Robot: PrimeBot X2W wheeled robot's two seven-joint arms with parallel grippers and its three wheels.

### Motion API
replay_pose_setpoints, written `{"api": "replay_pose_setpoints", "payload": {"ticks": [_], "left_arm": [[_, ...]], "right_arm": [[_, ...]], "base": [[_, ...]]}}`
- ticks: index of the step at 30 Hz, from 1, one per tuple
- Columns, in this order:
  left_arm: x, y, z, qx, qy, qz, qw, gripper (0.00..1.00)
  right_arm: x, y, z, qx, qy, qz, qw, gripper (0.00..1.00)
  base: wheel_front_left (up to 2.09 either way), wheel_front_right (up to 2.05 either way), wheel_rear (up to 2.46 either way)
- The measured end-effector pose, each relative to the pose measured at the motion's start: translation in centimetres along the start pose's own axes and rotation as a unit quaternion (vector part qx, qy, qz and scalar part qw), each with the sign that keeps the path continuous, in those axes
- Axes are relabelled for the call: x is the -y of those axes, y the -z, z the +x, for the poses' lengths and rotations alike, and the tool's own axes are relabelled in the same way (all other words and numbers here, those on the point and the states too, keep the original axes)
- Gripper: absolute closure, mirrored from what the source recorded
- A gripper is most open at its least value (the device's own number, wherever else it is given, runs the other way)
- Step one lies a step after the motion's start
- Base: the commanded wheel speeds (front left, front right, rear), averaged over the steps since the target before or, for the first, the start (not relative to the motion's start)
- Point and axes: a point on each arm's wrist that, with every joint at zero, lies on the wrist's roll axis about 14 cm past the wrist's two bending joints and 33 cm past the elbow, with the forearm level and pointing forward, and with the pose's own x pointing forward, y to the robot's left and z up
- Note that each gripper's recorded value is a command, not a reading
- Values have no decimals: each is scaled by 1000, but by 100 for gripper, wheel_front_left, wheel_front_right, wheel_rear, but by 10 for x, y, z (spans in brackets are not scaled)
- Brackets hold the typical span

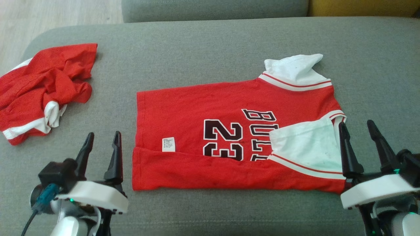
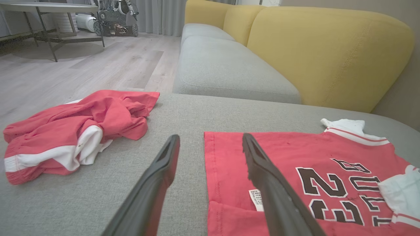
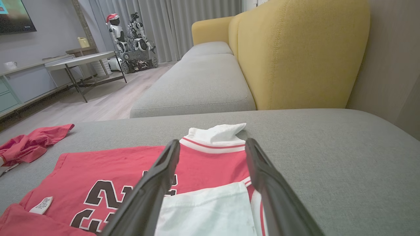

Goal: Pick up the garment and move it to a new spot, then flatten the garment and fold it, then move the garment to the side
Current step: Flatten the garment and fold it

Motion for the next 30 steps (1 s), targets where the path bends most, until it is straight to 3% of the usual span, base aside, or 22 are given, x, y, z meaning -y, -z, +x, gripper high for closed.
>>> {"api": "replay_pose_setpoints", "payload": {"ticks": [6,14,19,28,30], "left_arm": [[10,6,10,-12,25,2,1000,0],[38,-6,87,-7,80,-13,997,0],[33,50,132,-102,75,-28,992,0],[23,126,138,-225,56,-51,971,0],[23,125,142,-224,58,-53,972,77]], "right_arm": [[0,4,7,-6,-1,1,1000,0],[0,4,34,-5,-6,2,1000,0],[2,18,53,-20,-6,6,1000,0],[13,35,58,-40,8,7,999,0],[14,36,58,-41,10,8,999,0]], "base": [[0,0,0],[0,0,0],[0,0,0],[0,0,0],[0,0,0]]}}
